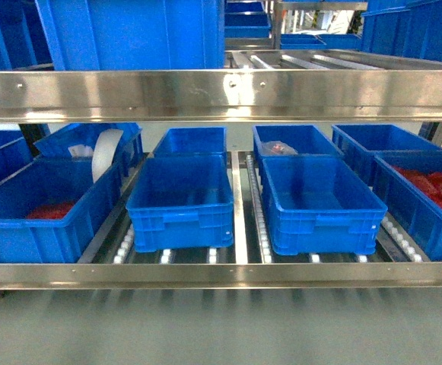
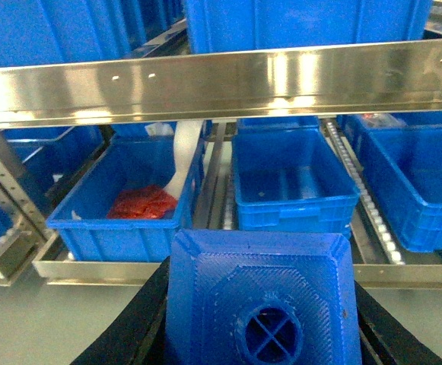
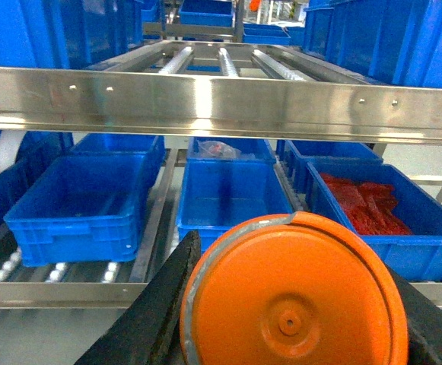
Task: Sort blue parts and orange caps into right shelf containers
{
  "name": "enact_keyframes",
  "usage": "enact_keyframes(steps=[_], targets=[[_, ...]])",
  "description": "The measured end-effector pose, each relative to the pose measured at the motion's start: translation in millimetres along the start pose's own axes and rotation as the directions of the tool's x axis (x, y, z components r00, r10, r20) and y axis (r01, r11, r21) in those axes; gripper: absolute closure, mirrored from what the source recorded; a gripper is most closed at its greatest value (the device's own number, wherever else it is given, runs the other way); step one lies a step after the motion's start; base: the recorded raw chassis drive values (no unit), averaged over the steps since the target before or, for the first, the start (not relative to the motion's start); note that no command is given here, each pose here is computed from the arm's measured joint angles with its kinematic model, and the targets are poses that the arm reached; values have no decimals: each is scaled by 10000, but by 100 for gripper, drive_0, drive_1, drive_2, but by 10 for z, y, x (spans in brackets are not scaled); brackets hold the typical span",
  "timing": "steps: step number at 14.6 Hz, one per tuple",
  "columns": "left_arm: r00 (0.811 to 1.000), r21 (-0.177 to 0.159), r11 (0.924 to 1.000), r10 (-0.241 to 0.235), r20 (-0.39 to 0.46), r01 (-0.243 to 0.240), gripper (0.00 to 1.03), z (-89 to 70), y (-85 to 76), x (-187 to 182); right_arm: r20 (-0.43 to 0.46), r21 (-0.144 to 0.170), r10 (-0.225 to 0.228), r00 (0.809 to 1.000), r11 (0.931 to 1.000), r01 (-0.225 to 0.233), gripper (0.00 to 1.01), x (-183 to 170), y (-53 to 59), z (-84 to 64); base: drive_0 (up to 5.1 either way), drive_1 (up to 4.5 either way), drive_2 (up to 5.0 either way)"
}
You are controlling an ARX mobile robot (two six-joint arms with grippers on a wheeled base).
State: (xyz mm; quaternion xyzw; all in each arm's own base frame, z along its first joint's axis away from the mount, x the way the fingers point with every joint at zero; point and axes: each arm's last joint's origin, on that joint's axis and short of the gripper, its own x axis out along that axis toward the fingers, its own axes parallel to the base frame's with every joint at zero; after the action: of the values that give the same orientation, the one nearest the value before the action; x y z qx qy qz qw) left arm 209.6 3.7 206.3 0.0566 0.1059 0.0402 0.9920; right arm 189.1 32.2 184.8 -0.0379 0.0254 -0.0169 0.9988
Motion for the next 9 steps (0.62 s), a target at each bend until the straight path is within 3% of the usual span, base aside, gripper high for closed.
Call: enact_keyframes(steps=[9], targets=[[9998, 17, 9998, -184, 25, 184, 59, 3, -20, -3, -24, -4, -75, 10000, 10000, 75, 57, 1, -5, -2, 288, 198, -477]])
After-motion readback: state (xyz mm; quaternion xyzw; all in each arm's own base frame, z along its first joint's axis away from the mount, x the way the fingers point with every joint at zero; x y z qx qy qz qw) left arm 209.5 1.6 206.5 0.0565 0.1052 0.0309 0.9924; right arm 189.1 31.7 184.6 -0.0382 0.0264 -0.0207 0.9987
